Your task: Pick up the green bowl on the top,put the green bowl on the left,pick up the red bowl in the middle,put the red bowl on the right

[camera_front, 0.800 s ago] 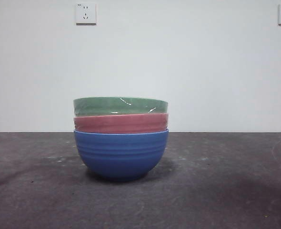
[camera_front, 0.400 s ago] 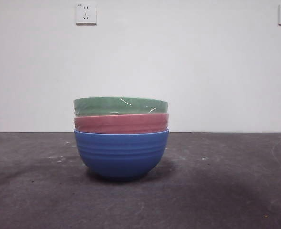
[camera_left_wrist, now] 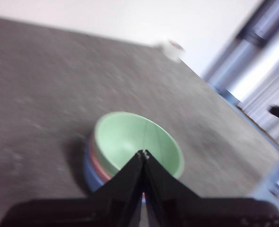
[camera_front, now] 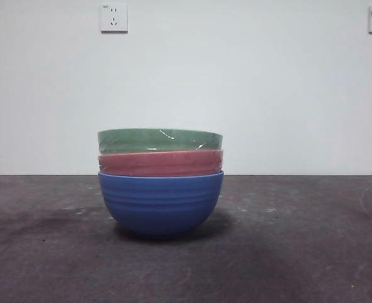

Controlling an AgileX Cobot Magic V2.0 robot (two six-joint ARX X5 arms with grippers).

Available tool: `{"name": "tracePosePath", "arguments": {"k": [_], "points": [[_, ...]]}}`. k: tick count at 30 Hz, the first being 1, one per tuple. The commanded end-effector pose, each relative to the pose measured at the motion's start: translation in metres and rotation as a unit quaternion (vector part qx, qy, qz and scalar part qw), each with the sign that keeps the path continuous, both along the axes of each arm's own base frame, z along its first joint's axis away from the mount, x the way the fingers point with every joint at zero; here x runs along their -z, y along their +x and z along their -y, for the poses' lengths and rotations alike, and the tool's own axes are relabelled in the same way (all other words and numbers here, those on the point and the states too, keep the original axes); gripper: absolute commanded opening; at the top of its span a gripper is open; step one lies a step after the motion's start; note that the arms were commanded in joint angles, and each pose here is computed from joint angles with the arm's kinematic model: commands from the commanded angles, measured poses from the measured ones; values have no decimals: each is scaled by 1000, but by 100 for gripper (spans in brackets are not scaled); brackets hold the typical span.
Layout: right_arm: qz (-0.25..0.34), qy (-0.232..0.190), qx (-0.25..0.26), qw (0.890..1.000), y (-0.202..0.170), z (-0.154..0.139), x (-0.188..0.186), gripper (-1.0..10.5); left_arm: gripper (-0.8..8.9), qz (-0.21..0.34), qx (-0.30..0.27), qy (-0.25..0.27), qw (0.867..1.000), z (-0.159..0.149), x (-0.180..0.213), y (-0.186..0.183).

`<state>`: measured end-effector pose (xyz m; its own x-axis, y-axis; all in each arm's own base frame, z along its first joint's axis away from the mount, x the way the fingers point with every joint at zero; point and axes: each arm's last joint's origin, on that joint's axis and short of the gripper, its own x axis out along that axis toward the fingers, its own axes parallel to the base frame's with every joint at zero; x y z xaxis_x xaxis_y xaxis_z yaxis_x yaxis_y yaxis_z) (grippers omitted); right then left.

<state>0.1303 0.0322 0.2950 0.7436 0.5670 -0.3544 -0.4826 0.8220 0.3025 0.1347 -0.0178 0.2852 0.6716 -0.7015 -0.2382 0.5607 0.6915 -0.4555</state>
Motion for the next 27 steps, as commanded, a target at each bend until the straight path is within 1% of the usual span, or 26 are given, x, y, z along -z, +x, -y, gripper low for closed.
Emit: {"name": "tracePosePath", "arguments": {"k": [1,4,6,7,9,10,11,15,18,20,24,27], "points": [[1,-33,-49,998,8,-3,-4,1,-5,-4,62,2,998,4,-1,10],[-18,-38,-77,996,16,-5,-4,13,-3,-12,108,-5,994,10,-2,16],[-25,-39,-79,996,19,-6,-3,95,11,-17,122,-5,992,14,-2,18],[-28,-40,-78,996,20,-6,-2,171,69,-20,127,-3,992,17,-1,19],[-31,-39,-77,996,20,-6,-2,263,241,-24,126,4,992,21,0,19],[-31,-39,-77,996,20,-6,-2,287,330,-25,121,10,992,23,1,19],[-31,-39,-77,996,20,-6,-2,288,362,-25,117,16,993,25,1,18],[-33,-36,-76,996,20,-6,-2,288,358,-13,121,35,992,35,-1,18],[-36,-35,-77,996,21,-7,-1,287,358,-7,142,56,988,45,-4,22],[-38,-35,-82,995,21,-8,-1,285,353,-6,161,84,983,54,-7,27],[-40,-36,-90,994,21,-11,0,285,350,-17,197,163,967,76,-15,37],[-41,-37,-95,994,22,-13,1,285,349,-29,218,233,947,96,-21,47]]}}
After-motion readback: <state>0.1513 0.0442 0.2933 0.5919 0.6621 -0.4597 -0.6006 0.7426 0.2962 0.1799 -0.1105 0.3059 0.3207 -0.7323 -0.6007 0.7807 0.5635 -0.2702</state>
